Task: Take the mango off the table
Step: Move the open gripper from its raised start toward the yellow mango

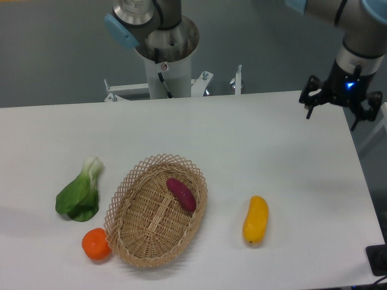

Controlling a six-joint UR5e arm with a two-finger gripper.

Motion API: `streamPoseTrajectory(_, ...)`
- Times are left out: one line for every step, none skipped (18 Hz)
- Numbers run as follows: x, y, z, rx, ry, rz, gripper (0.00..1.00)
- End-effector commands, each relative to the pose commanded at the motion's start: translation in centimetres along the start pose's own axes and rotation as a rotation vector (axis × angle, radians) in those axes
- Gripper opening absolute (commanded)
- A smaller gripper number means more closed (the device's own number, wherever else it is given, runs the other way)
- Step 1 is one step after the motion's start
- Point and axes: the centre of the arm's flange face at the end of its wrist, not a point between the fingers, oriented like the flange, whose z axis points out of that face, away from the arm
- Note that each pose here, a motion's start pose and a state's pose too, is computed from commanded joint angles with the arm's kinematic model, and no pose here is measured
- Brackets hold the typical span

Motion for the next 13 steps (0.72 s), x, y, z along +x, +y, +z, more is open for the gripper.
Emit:
streamPoseTrajectory(0.4,-0.5,0.6,0.01,-0.003,-0.028,1.0)
streamPoseTrajectory(1.2,-0.9,1.8,0.014,0.017,-0.068,1.0)
streamPoseTrajectory(1.6,-0.9,2.7,0.01,0.035,-0.103,1.0)
streamPoseTrajectory(1.8,-1.2,3.0,0.019,0.037,-0.118,1.0)
streamPoseTrajectory(2.1,-2.0,3.8,0.037,0.046,-0.112,1.0)
streamPoseTrajectory(2.2,-2.5,4.6,0.046,0.055,-0.106,1.0)
streamPoseTrajectory(2.2,-3.0,5.5,0.049,0.056,-0.099,1.0)
streamPoseTrajectory(2.2,-3.5,6.2,0.054,0.053,-0.091,1.0)
streamPoseTrajectory(2.3,-3.7,7.0,0.056,0.05,-0.087,1.0)
streamPoseTrajectory(2.3,-3.9,7.9,0.058,0.047,-0.096,1.0)
streamPoseTrajectory(2.2,-4.1,8.5,0.065,0.036,-0.126,1.0)
streamPoseTrajectory(2.6,-4.5,9.0,0.081,0.013,-0.148,1.0)
streamPoseTrajectory(2.7,-4.6,9.5,0.106,-0.021,-0.163,1.0)
